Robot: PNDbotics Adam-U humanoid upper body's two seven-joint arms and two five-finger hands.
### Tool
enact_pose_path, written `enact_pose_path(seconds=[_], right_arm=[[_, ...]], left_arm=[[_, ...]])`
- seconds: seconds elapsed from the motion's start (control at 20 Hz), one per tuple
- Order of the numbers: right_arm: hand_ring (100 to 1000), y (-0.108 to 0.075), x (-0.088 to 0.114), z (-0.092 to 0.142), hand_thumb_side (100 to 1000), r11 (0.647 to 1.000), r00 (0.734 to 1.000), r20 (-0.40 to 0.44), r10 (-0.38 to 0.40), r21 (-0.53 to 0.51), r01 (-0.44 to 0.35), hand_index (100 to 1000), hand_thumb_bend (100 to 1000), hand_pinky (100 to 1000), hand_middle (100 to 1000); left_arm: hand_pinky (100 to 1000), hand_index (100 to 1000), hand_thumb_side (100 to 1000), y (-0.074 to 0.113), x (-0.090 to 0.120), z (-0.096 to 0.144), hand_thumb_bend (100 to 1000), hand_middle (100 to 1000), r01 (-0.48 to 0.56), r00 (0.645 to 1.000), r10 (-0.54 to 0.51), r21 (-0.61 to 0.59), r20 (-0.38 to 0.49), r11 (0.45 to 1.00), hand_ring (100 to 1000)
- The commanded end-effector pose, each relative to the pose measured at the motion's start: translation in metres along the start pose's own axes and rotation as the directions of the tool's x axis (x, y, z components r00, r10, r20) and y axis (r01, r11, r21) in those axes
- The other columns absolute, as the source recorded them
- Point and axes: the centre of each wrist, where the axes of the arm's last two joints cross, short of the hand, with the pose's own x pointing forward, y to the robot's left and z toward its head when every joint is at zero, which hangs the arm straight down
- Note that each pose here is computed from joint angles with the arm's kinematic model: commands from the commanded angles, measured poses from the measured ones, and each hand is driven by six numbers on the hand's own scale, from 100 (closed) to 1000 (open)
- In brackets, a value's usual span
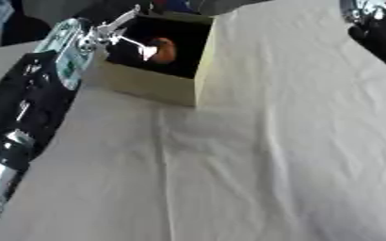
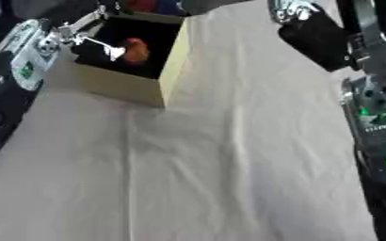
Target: Pick up objects on the table and place them in the box.
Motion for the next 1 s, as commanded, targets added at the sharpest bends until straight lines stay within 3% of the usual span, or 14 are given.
enact_pose_path(seconds=[0.05, 0.35, 0.55, 0.6, 0.65, 1.0], right_arm=[[761, -0.007, 0.006, -0.003, 734, 1.0, 1.0, 0.025, -0.001, -0.023, 0.001, 793, 100, 823, 580], [761, -0.007, 0.005, -0.002, 735, 1.0, 1.0, 0.019, -0.004, -0.025, 0.004, 793, 100, 822, 580], [762, -0.006, 0.004, -0.001, 732, 1.0, 1.0, 0.012, 0.0, -0.027, 0.0, 793, 100, 823, 581], [762, -0.007, 0.003, 0.0, 741, 1.0, 1.0, 0.009, 0.003, -0.028, -0.003, 793, 100, 823, 581], [762, -0.007, 0.003, 0.001, 731, 1.0, 1.0, 0.006, 0.005, -0.028, -0.005, 793, 100, 823, 581], [763, -0.008, -0.001, 0.007, 726, 0.999, 1.0, -0.01, 0.023, -0.037, -0.023, 793, 100, 824, 583]], left_arm=[[615, 855, 324, 0.015, -0.006, 0.001, 236, 764, 0.027, 1.0, -0.026, 0.046, -0.011, 0.999, 769], [584, 828, 300, 0.015, -0.007, 0.002, 100, 747, -0.017, 1.0, 0.019, 0.082, -0.023, 0.996, 745], [557, 795, 277, 0.026, -0.005, 0.004, 100, 726, -0.06, 0.998, 0.063, 0.149, -0.014, 0.987, 711], [545, 781, 438, 0.032, -0.004, 0.006, 100, 719, -0.068, 0.998, 0.07, 0.176, -0.006, 0.982, 698], [545, 781, 268, 0.037, -0.003, 0.007, 100, 716, -0.074, 0.997, 0.076, 0.2, 0.0, 0.977, 698], [534, 776, 320, 0.061, -0.004, 0.034, 100, 732, -0.113, 0.993, 0.094, 0.406, 0.067, 0.907, 693]])
